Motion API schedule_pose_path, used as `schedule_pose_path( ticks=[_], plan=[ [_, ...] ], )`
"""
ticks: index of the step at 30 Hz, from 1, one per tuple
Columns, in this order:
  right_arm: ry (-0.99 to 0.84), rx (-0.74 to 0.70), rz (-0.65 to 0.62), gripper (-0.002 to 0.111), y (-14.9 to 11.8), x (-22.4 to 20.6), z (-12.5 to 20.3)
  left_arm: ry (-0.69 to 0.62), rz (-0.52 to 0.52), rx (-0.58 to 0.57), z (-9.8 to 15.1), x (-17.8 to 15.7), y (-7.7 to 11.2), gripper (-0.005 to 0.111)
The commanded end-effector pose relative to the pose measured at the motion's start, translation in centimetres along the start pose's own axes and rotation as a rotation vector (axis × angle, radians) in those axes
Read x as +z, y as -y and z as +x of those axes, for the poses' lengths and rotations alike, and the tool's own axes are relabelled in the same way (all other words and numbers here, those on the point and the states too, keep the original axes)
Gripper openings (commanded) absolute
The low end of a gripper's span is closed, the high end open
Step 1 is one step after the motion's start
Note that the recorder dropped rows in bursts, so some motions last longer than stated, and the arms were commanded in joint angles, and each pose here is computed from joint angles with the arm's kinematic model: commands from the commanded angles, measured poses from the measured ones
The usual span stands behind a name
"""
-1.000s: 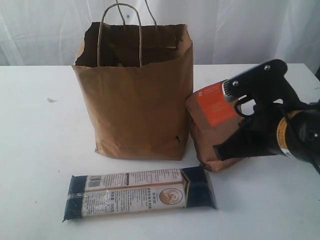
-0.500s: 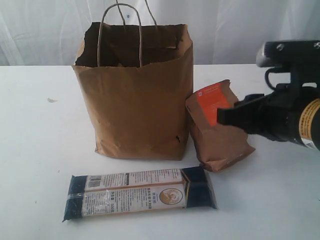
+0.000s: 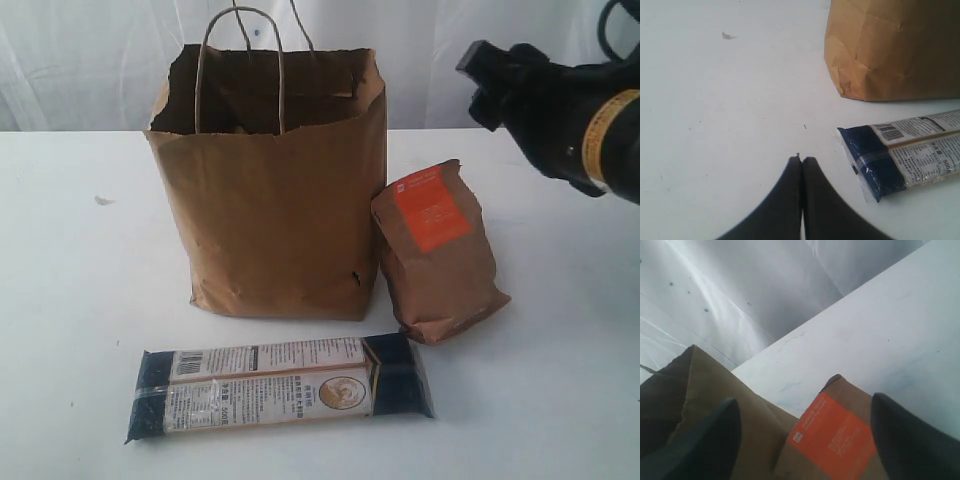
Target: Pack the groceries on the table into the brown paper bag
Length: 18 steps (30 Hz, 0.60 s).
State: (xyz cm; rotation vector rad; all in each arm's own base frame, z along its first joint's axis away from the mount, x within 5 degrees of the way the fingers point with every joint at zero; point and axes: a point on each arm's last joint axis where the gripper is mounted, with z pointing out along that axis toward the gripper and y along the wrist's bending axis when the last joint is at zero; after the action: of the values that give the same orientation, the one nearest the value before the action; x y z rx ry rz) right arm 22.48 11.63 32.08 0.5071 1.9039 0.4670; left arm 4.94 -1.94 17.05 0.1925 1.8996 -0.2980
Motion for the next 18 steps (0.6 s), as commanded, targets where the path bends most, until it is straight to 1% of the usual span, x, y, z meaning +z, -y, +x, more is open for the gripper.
schedule_pose_path(
  ticks=[1,4,10,18],
  plan=[
    [-0.014,-0.006,0.054,0.068,-0.9,2.3,0.6,0.000,0.000,-0.006,0.1,0.0,0.0,0.000],
    [-0.033,-0.023,0.078,0.068,-1.5,4.1,1.3,0.000,0.000,-0.006,0.1,0.0,0.0,0.000],
    [-0.082,0.067,0.166,0.068,-1.1,7.5,1.9,0.000,0.000,-0.006,0.1,0.0,0.0,0.000],
    [-0.141,0.108,0.157,0.068,-0.7,10.6,2.6,0.000,0.000,-0.006,0.1,0.0,0.0,0.000]
  ],
)
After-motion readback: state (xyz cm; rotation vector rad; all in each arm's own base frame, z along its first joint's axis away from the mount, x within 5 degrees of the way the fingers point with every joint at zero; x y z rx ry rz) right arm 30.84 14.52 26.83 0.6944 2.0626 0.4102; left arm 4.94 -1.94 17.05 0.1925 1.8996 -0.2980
